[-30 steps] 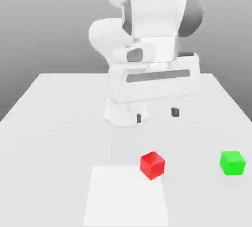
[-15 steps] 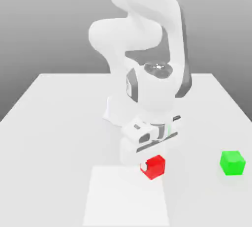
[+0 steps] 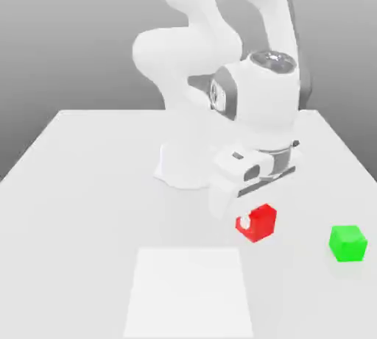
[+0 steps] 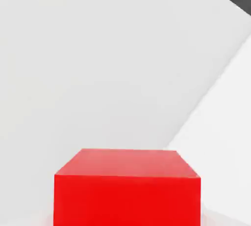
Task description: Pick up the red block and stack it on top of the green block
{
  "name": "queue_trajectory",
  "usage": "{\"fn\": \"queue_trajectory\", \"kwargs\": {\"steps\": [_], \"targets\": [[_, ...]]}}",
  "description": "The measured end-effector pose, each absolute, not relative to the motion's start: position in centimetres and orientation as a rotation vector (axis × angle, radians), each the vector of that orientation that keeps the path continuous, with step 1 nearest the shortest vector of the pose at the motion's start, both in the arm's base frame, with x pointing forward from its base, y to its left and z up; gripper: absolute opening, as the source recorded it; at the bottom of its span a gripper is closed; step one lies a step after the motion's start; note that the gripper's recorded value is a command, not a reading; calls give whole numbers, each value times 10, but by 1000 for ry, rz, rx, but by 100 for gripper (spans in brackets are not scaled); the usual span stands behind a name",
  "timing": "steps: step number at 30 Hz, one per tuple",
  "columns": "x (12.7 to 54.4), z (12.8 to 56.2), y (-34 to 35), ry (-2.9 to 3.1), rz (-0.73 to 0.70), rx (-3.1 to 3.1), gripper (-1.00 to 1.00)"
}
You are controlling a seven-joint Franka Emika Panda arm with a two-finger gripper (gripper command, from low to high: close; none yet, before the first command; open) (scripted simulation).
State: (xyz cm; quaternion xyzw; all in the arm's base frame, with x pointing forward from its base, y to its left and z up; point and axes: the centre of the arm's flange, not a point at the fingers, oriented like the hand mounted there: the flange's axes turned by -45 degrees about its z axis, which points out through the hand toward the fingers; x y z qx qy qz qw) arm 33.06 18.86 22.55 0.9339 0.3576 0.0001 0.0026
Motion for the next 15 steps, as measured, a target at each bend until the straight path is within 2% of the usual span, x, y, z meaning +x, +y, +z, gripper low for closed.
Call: {"fn": "queue_trajectory", "kwargs": {"steps": [6, 11, 12, 15], "targets": [[296, 242, 310, 1319, 0, 2850, -100], [299, 195, 319, 1300, 0, 2860, -100], [298, 186, 318, 1300, 0, 2860, 100], [298, 186, 318, 1300, 0, 2860, 100]]}}
